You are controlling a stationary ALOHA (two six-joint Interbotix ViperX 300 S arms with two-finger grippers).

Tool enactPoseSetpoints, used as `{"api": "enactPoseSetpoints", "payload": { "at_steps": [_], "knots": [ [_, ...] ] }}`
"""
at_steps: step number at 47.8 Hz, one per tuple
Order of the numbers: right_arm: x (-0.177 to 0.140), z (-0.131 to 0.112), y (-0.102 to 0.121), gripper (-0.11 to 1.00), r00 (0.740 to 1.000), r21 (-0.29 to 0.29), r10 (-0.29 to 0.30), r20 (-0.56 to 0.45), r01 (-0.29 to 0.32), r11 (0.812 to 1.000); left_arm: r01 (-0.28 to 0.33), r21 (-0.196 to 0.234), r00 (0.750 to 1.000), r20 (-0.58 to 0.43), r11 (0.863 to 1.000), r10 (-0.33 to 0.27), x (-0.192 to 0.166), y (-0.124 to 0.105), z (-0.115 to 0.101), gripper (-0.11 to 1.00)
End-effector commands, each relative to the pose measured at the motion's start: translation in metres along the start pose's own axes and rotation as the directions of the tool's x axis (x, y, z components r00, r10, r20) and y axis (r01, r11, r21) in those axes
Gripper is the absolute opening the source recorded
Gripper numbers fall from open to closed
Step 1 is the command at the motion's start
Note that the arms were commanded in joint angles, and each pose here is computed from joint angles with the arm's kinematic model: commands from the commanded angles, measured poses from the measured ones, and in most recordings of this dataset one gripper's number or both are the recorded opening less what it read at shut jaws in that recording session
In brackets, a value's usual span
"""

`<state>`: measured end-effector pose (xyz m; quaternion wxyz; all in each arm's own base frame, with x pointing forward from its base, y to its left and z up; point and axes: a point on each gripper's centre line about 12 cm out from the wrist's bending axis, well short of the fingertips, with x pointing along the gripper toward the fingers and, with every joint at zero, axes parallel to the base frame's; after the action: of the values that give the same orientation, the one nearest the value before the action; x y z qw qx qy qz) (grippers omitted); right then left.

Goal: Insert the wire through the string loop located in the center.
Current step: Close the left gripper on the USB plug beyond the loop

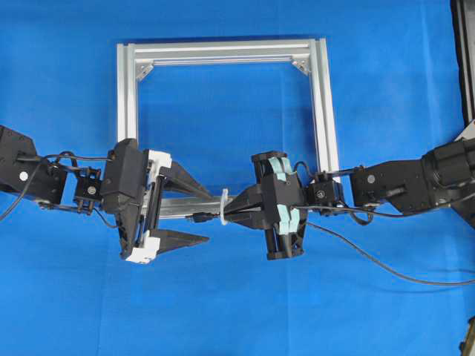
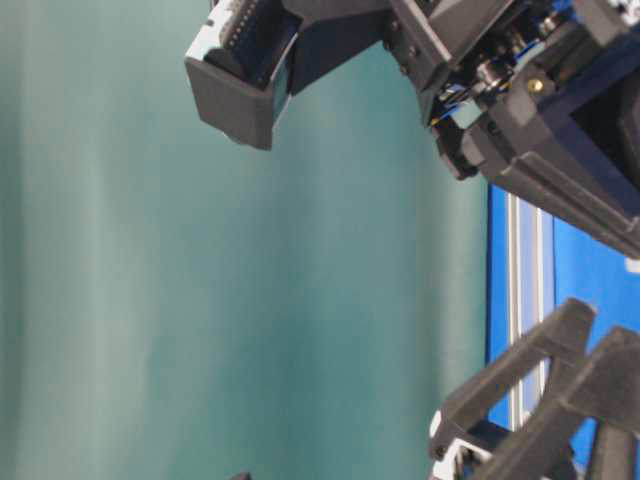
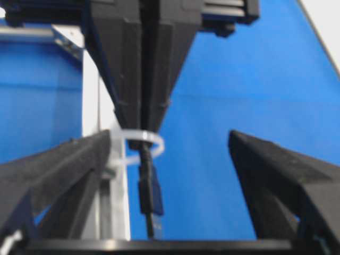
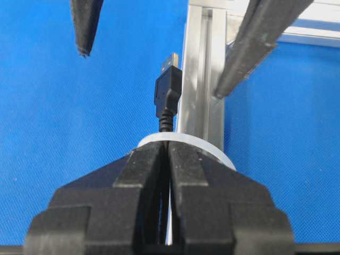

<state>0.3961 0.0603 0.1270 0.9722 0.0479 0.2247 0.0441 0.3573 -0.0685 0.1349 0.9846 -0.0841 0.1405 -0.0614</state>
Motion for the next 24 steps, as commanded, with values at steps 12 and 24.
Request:
{"api": "enactPoseSetpoints", "payload": {
  "at_steps": [12,24],
  "knots": [
    [-0.001,0.010,0.003,-0.02,1.000,-0.003,0.007,0.027,-0.007,1.000,0.009,-0.003,1.000,0.004,1.000,-0.009,0.003,-0.005,0.012,0.92],
    [-0.001,0.010,0.003,-0.02,1.000,-0.002,0.007,0.027,-0.007,1.000,-0.009,-0.004,0.995,-0.101,1.000,0.009,0.013,-0.002,-0.003,0.92]
  ]
}}
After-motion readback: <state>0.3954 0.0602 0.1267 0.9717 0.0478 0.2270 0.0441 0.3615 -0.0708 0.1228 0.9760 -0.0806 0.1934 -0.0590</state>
